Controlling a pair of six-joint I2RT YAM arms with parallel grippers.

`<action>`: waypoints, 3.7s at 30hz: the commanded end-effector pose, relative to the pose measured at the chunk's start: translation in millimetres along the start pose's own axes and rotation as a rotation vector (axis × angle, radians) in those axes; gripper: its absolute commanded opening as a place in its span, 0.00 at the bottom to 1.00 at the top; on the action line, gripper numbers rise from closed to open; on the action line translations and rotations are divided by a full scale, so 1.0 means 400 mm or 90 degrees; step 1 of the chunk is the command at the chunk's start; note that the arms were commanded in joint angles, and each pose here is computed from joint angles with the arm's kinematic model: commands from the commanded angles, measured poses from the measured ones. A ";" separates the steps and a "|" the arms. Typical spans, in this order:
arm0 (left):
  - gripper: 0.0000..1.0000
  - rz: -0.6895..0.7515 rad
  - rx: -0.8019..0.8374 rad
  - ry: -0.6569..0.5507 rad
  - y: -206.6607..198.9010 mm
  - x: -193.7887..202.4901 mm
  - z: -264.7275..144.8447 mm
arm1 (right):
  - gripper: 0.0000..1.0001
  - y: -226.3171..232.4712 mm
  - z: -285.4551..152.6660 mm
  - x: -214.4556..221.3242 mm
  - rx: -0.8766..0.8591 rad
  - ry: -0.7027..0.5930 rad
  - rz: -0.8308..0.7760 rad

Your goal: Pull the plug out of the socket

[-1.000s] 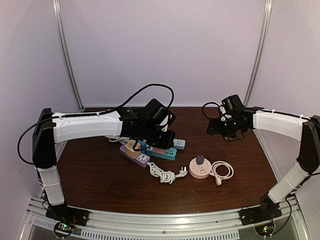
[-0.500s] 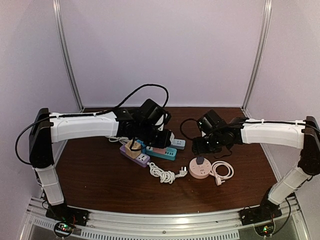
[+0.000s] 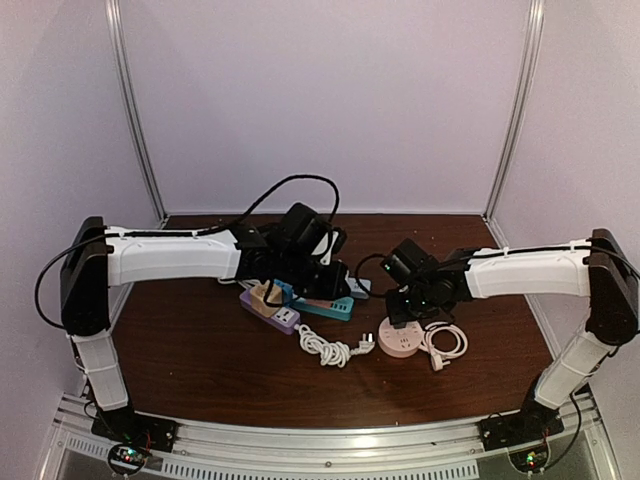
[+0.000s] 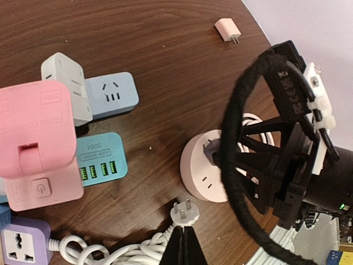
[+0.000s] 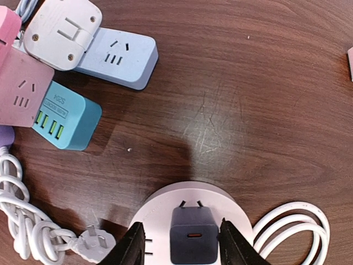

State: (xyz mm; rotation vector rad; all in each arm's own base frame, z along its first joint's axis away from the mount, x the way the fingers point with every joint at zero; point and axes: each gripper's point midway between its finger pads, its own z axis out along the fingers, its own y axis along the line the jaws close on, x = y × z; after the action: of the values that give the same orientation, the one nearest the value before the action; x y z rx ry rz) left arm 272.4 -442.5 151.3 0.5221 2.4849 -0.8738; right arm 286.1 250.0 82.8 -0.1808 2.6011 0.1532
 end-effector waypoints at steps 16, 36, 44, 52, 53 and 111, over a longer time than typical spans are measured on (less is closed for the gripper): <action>0.00 -0.045 0.110 0.054 -0.050 0.057 0.136 | 0.17 0.000 0.033 0.043 0.023 0.011 -0.005; 0.00 -0.029 0.153 0.105 -0.081 0.129 0.268 | 0.00 0.071 -0.001 0.038 -0.052 -0.047 0.086; 0.00 -0.055 0.144 0.120 -0.069 0.153 0.317 | 0.00 0.063 0.005 0.045 -0.045 -0.047 0.091; 0.00 -0.074 0.084 0.151 -0.018 0.198 0.345 | 0.00 0.065 0.010 0.050 -0.044 -0.043 0.055; 0.00 -0.073 0.083 0.155 -0.017 0.202 0.347 | 0.00 0.067 0.012 0.055 -0.048 -0.040 0.051; 0.00 -0.153 -0.078 0.272 0.177 0.443 0.403 | 0.00 0.076 -0.067 -0.011 -0.144 -0.111 0.095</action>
State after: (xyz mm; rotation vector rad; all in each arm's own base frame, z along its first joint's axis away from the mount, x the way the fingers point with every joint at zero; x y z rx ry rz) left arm 239.6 -539.7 38.6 0.4957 2.6276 -1.2685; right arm 259.4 246.2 67.1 -0.1332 2.5436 0.1403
